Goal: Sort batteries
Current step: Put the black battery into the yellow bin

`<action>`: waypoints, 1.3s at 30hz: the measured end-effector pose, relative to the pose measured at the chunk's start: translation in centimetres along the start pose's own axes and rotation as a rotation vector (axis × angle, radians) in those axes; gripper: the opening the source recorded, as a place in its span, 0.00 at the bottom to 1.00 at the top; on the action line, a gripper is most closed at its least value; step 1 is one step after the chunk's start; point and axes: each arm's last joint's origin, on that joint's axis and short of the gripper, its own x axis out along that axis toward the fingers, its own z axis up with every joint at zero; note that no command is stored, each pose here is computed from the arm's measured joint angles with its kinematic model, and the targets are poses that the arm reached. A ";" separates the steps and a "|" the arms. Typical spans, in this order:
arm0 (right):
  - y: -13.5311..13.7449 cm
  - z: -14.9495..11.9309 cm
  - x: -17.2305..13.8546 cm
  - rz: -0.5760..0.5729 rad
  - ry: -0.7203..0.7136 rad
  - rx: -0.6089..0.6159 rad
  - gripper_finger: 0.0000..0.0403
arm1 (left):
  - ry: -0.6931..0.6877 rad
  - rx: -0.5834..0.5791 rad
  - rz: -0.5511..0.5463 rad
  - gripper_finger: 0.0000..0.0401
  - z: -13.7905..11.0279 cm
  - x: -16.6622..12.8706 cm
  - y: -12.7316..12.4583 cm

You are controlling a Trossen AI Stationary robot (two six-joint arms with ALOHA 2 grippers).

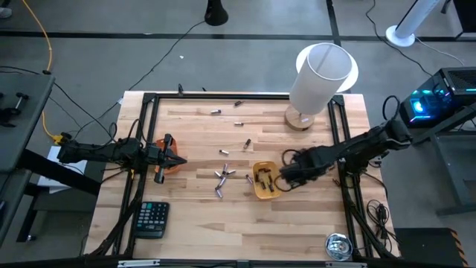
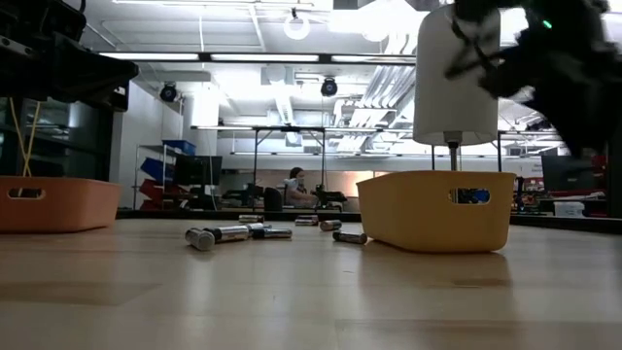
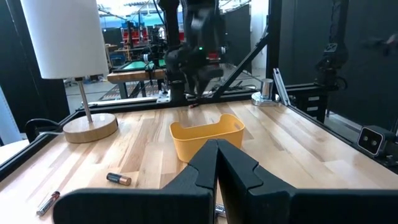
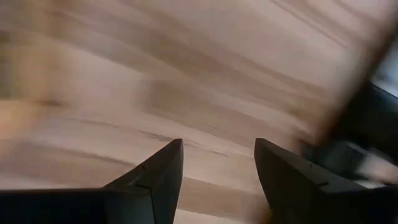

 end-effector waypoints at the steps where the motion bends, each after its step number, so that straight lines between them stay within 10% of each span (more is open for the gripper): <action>1: -0.5 -0.2 0.6 -0.049 0.043 0.007 0.47 | 0.000 0.000 0.000 0.00 0.0 0.0 0.0; 14: -4.3 -0.4 7.3 -0.261 0.373 0.016 0.47 | 0.000 0.000 0.000 0.00 0.0 0.0 0.0; 29: -3.1 2.4 7.6 0.012 0.671 -0.276 0.47 | -0.002 0.000 0.000 0.00 0.0 0.0 0.0; 39: -1.9 4.1 8.9 -0.115 0.598 -0.257 0.37 | 0.001 0.000 0.000 0.00 0.0 0.0 0.0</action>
